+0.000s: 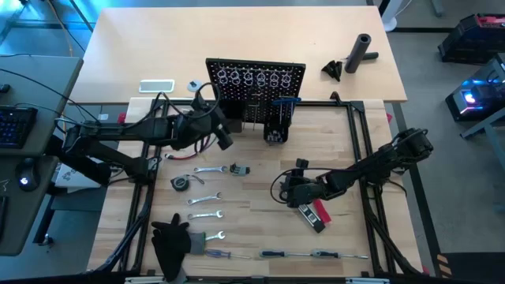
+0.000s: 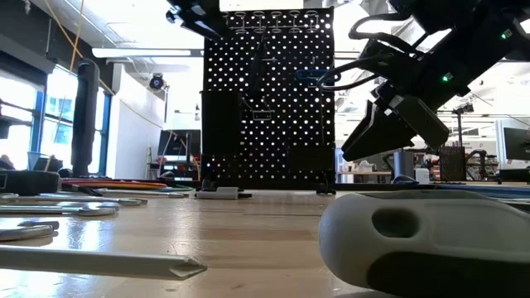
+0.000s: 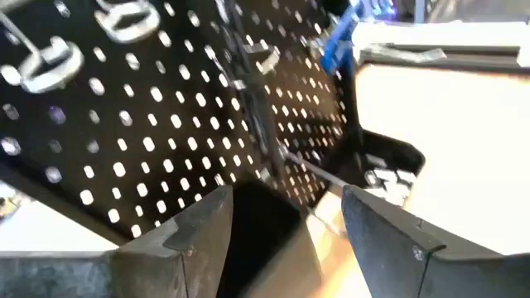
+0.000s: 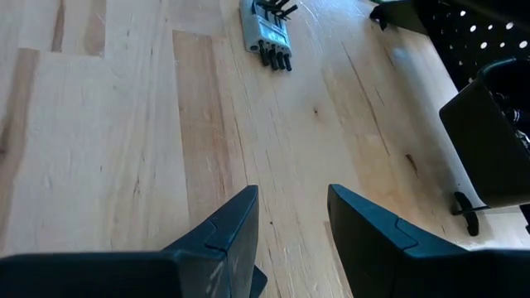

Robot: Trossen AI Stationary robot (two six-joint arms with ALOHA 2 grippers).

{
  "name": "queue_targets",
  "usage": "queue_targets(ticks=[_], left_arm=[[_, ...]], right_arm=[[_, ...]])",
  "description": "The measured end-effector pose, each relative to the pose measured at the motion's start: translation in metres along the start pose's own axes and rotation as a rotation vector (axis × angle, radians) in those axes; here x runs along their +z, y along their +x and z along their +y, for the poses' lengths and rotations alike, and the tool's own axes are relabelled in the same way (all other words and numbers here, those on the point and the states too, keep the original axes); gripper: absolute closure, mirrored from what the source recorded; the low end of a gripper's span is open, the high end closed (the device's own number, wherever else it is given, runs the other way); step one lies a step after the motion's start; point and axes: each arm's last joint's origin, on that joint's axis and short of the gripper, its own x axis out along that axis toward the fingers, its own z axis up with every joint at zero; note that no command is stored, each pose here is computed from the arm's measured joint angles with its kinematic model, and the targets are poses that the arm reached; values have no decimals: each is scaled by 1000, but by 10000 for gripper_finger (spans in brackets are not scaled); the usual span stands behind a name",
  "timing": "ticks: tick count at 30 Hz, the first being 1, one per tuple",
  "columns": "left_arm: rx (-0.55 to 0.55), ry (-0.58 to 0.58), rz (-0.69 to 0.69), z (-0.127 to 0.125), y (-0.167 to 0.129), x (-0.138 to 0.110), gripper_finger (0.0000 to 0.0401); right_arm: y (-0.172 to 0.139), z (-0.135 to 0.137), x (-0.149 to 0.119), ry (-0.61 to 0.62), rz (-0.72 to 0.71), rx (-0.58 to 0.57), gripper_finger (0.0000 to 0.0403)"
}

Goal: Hang tools onto peg board
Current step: Put the allen key holder into the small black bin on the black pegboard

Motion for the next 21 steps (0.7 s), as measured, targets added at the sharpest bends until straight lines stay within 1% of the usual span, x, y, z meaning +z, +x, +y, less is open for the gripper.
queue_targets(ticks=[3,6,11,16,21], left_arm=[[-32,22,43,-5,-9,-6,181],[-66,50,87,-13,-17,-13,181],[-130,98,130,-33,-28,-30,181],[-189,140,152,-55,-32,-60,181],[-257,134,127,-78,-32,-97,181]], right_arm=[[0,0,2,-4,-14,6,261],[0,1,6,-11,-51,37,261],[4,-1,17,-13,-126,169,261],[12,-13,23,23,-165,295,261],[27,-19,27,53,-216,403,260]])
